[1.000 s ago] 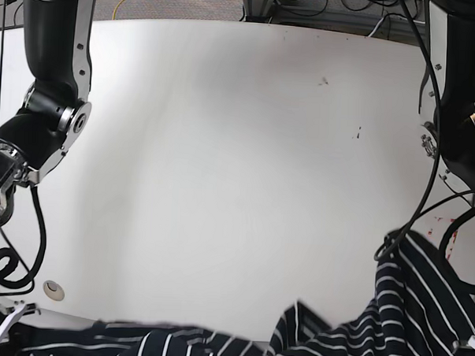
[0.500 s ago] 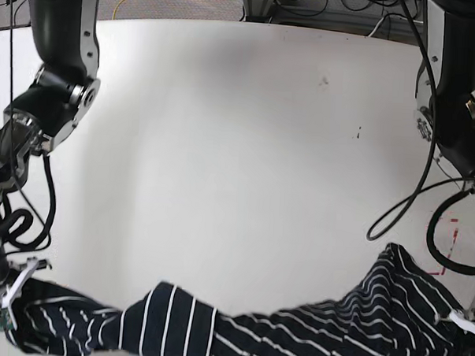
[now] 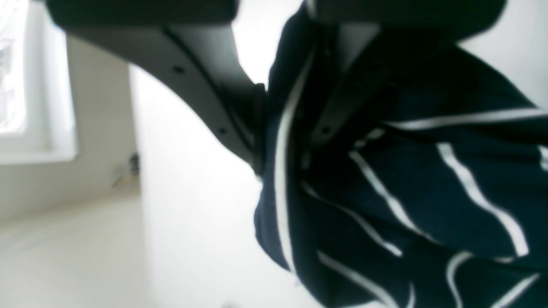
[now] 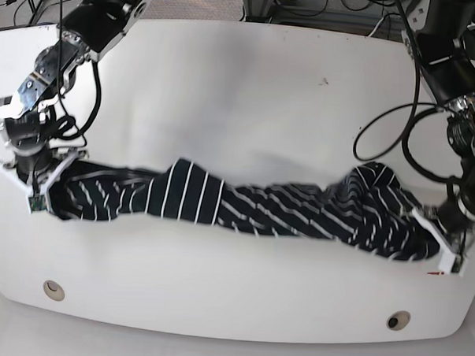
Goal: Fold the T-shirt properly
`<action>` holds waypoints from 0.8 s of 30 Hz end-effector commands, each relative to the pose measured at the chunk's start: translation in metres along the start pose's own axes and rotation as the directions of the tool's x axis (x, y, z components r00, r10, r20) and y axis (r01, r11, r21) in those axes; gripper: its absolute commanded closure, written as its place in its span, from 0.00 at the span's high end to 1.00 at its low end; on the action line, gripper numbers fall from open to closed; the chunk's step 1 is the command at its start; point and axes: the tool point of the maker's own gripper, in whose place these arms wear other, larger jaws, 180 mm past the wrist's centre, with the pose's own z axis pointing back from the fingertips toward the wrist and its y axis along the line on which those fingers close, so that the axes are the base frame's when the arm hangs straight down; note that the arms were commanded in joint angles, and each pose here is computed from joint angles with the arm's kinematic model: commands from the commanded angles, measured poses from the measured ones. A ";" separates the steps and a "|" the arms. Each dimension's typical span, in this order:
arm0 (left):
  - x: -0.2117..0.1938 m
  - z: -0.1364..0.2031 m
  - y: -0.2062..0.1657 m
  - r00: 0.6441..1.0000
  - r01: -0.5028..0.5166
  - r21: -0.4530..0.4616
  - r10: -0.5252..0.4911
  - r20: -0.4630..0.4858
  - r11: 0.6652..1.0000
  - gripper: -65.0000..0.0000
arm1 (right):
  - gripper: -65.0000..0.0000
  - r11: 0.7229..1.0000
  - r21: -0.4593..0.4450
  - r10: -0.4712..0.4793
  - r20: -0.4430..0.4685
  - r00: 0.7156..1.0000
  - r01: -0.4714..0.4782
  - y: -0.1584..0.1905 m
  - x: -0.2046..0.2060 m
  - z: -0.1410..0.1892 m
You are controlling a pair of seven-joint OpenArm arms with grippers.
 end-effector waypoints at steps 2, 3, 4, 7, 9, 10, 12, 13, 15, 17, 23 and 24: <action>-0.029 0.015 0.024 0.997 -0.034 0.071 0.038 -0.061 0.997 0.00 | 0.00 1.000 -0.014 -0.022 -0.048 0.999 0.021 0.007 -0.032 0.006; -0.044 0.018 0.024 0.994 -0.050 0.068 0.056 -0.091 0.996 0.00 | 0.00 1.000 0.001 -0.031 -0.067 0.997 0.031 0.014 -0.045 0.008; -0.053 0.020 0.024 0.992 -0.063 0.066 0.070 -0.107 0.996 0.00 | 0.00 0.999 0.015 -0.037 -0.081 0.996 0.038 0.021 -0.055 0.009; -0.082 0.027 0.025 0.981 -0.099 0.062 0.108 -0.158 0.993 0.00 | 0.00 0.996 0.058 -0.055 -0.121 0.991 0.063 0.043 -0.082 0.014; -0.099 0.030 0.023 0.975 -0.107 0.061 0.117 -0.190 0.992 0.00 | 0.00 0.994 0.080 -0.059 -0.147 0.987 0.071 0.055 -0.095 0.018; -0.108 0.032 0.022 0.970 -0.110 0.059 0.120 -0.211 0.992 0.00 | 0.00 0.993 0.092 -0.060 -0.167 0.984 0.076 0.061 -0.105 0.021; -0.121 0.035 0.020 0.963 -0.114 0.059 0.125 -0.239 0.992 0.00 | 0.00 0.991 0.106 -0.062 -0.197 0.978 0.085 0.069 -0.117 0.026; -0.127 0.036 0.019 0.960 -0.115 0.060 0.126 -0.252 0.992 0.00 | 0.00 0.990 0.113 -0.060 -0.213 0.975 0.086 0.072 -0.124 0.028; -0.134 0.039 0.019 0.954 -0.114 0.061 0.126 -0.271 0.992 0.00 | 0.00 0.988 0.126 -0.060 -0.240 0.969 0.092 0.079 -0.135 0.033; -0.140 0.044 0.024 0.949 -0.099 0.073 0.117 -0.292 0.992 0.00 | 0.00 0.986 0.135 -0.058 -0.263 0.963 0.096 0.084 -0.145 0.037; -0.147 0.049 0.028 0.943 -0.089 0.080 0.109 -0.313 0.993 0.00 | 0.00 0.981 0.157 -0.056 -0.313 0.948 0.110 0.096 -0.165 0.047; -0.148 0.049 0.028 0.943 -0.089 0.081 0.110 -0.314 0.993 0.00 | 0.00 0.981 0.160 -0.057 -0.321 0.945 0.113 0.098 -0.168 0.049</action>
